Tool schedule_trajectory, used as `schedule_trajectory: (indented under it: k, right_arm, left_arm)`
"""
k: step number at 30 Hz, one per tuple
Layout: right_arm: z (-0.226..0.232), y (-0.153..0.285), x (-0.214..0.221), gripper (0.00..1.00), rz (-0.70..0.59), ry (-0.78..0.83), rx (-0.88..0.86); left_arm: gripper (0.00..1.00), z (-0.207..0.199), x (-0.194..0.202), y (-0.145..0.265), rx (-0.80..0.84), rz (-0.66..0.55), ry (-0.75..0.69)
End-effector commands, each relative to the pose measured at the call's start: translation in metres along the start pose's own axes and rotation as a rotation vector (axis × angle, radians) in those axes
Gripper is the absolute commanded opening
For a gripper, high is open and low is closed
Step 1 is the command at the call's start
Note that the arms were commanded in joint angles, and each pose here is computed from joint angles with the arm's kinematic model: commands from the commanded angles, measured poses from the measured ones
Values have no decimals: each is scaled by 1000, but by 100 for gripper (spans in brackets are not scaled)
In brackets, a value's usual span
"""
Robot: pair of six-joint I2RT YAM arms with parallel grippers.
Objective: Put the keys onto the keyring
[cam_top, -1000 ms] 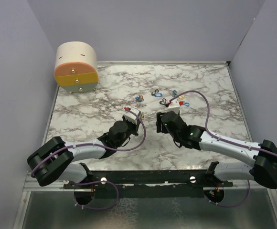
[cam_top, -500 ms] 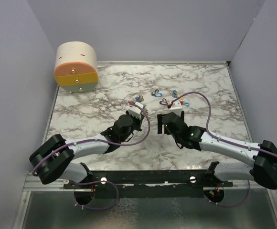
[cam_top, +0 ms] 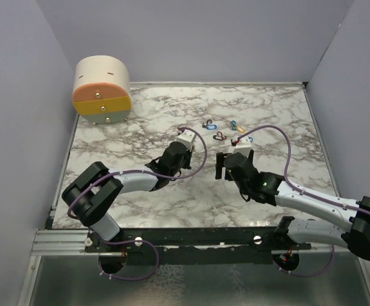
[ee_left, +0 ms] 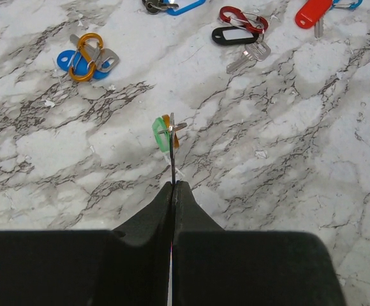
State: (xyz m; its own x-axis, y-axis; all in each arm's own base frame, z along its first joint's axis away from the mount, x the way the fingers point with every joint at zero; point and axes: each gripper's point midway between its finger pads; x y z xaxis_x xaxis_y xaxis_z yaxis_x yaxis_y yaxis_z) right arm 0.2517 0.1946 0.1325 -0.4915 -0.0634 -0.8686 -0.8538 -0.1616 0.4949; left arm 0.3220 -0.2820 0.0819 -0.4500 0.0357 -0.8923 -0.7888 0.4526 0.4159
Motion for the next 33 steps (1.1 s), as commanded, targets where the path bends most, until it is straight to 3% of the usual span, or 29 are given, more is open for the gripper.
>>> schedule_trajectory:
  k: [1,6,10,13,19,21,22,25,26,27,33]
  right_arm:
    - [-6,-1,-4,78,-26,-15,27]
    - [-4,-2,-3,78,-22,-14,20]
    - [-4,-1,-3,78,-25,-17,17]
    - [-5,0,-3,78,-25,-20,15]
    - [-7,3,-4,78,-38,-33,8]
    - [-7,3,-4,79,-41,-38,7]
    - [-7,4,-5,79,-47,-43,4]
    - [-7,4,-5,80,-59,-56,-3]
    - [-7,4,-5,80,-62,-63,-4]
    - [-7,5,-6,80,-66,-69,-5]
    - [-15,9,-6,81,-88,-114,16]
  left_arm:
    - [0,-9,-5,-13,37,15,20]
    - [2,-8,-5,-21,32,34,26]
    - [27,-2,-5,-21,2,49,44]
    - [40,6,-10,-14,-30,34,62]
    - [54,22,-32,15,-94,-29,107]
    - [65,27,-43,30,-121,-63,139]
    - [75,30,-50,38,-135,-85,159]
    - [79,37,-68,64,-160,-134,200]
    - [91,39,-72,72,-166,-148,217]
    - [95,40,-78,81,-163,-167,230]
    - [99,51,-88,125,-171,-225,305]
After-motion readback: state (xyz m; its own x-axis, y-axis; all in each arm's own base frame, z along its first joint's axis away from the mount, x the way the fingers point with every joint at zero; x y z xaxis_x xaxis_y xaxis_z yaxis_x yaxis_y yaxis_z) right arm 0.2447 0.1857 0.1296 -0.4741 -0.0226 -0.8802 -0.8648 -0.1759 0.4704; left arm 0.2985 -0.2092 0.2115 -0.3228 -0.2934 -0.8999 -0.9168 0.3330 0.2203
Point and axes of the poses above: each gripper's point midway between its finger pads, its own y axis back along the fingers, its own z axis along the line the jaws close on, x = y × z, and after that the axes turned 4 degrees about y, right-handed
